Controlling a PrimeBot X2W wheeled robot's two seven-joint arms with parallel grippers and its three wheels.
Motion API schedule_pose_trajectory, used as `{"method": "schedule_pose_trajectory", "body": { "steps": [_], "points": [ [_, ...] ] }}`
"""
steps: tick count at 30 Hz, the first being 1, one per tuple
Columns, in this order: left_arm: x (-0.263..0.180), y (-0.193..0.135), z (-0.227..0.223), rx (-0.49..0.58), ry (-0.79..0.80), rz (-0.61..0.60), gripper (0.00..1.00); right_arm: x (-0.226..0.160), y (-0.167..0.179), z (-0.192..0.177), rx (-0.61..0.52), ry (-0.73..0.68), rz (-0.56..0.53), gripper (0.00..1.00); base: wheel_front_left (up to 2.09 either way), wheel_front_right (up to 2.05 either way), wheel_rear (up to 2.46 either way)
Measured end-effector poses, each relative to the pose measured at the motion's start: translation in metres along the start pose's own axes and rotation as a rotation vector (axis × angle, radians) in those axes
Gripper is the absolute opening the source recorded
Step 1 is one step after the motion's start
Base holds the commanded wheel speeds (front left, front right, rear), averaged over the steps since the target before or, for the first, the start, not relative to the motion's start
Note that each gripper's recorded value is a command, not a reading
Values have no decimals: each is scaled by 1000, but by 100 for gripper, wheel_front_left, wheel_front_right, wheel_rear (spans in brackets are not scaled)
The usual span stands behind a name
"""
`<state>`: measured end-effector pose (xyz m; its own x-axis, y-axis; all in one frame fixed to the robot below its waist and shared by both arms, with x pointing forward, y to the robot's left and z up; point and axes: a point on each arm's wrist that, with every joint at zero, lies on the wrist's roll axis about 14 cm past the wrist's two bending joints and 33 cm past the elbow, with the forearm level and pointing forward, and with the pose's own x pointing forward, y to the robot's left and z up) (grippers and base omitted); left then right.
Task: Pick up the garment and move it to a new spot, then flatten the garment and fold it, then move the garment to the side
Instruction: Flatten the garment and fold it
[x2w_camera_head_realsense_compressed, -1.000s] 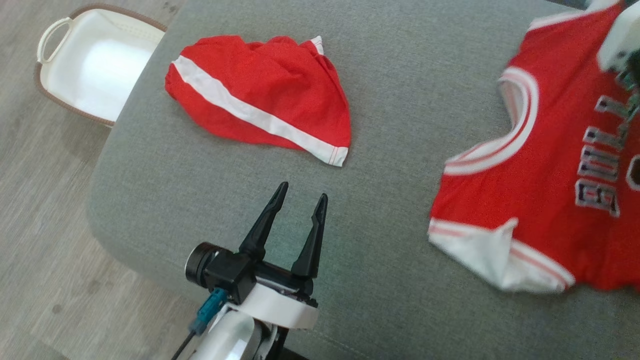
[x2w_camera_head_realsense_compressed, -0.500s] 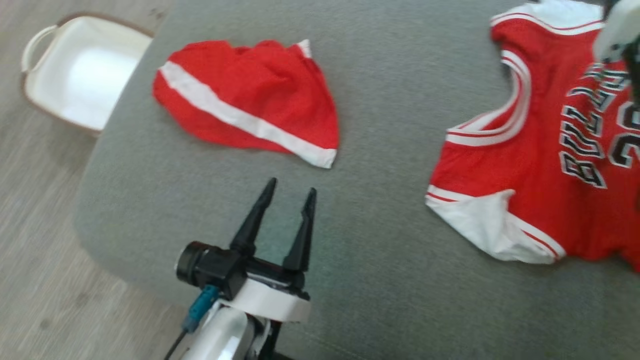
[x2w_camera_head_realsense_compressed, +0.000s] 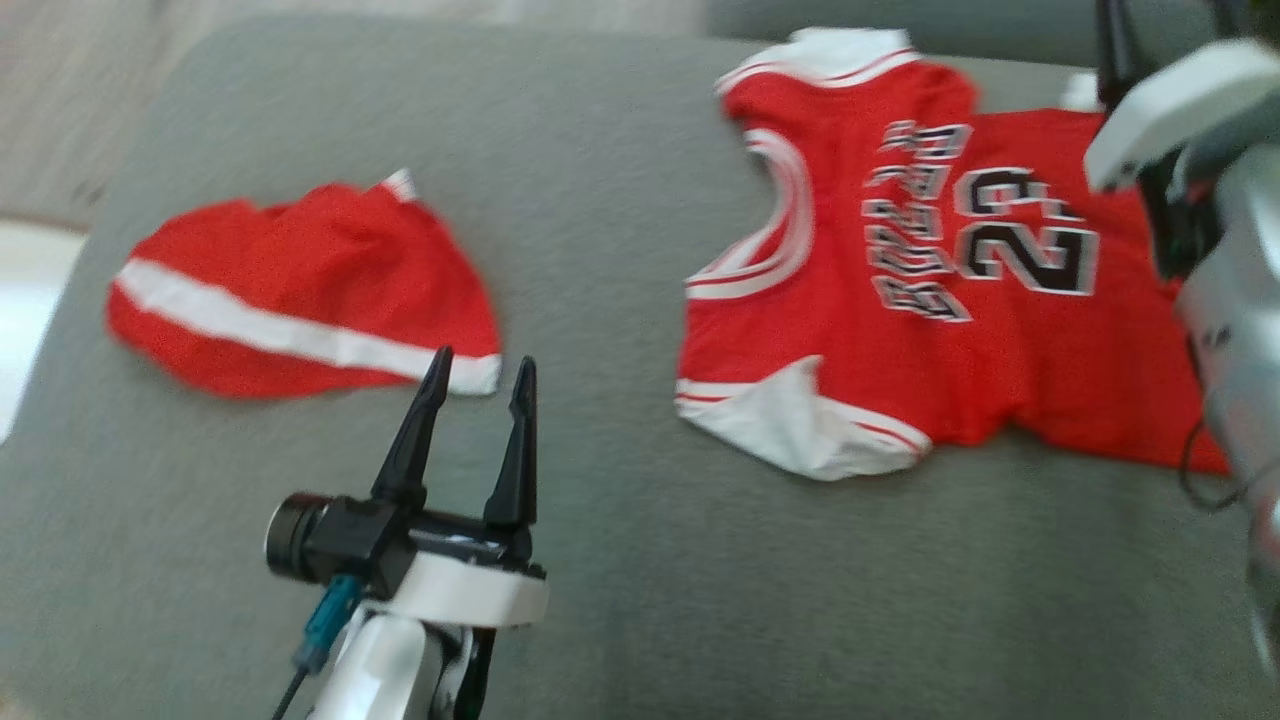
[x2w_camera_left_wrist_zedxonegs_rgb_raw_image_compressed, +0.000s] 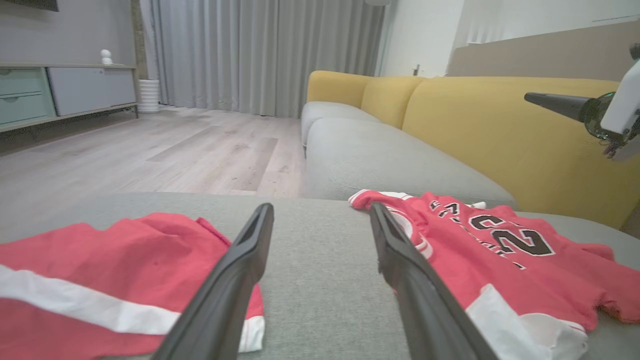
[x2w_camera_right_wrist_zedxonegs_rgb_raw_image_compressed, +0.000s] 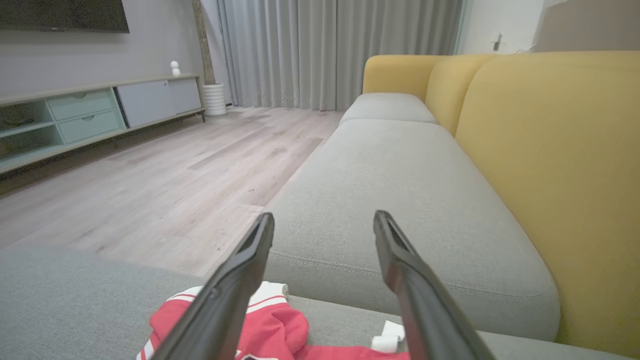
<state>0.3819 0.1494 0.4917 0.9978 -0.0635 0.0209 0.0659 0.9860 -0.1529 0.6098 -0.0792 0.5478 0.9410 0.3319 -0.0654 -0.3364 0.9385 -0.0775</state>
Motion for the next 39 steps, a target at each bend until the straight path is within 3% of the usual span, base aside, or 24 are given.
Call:
{"method": "schedule_pose_trajectory", "body": {
  "steps": [8, 13, 19, 22, 31, 39],
  "points": [
    [0, -39, 6, -31, -28, -118, 100, -96, -48, -28, 106, -31, -138, 100, 0, 0, 0],
    [2, -61, 11, -44, -42, -188, 100, -168, -74, -50, 205, -84, -282, 100, 0, 0, 0],
    [2, -81, 10, -53, -39, -253, 100, -245, -42, -113, 315, 7, -381, 100, 0, 0, 0],
    [4, -92, 11, -55, -41, -284, 100, -272, -45, -119, 293, 13, -427, 100, 0, 0, 0],
    [9, -101, -3, -45, -3, -329, 100, -270, -51, -107, 305, -35, -449, 100, 0, 0, 0],
    [26, -129, -41, 50, 99, -474, 100, -269, -59, -118, 306, -5, -473, 100, 0, 0, 0]
  ]
}}
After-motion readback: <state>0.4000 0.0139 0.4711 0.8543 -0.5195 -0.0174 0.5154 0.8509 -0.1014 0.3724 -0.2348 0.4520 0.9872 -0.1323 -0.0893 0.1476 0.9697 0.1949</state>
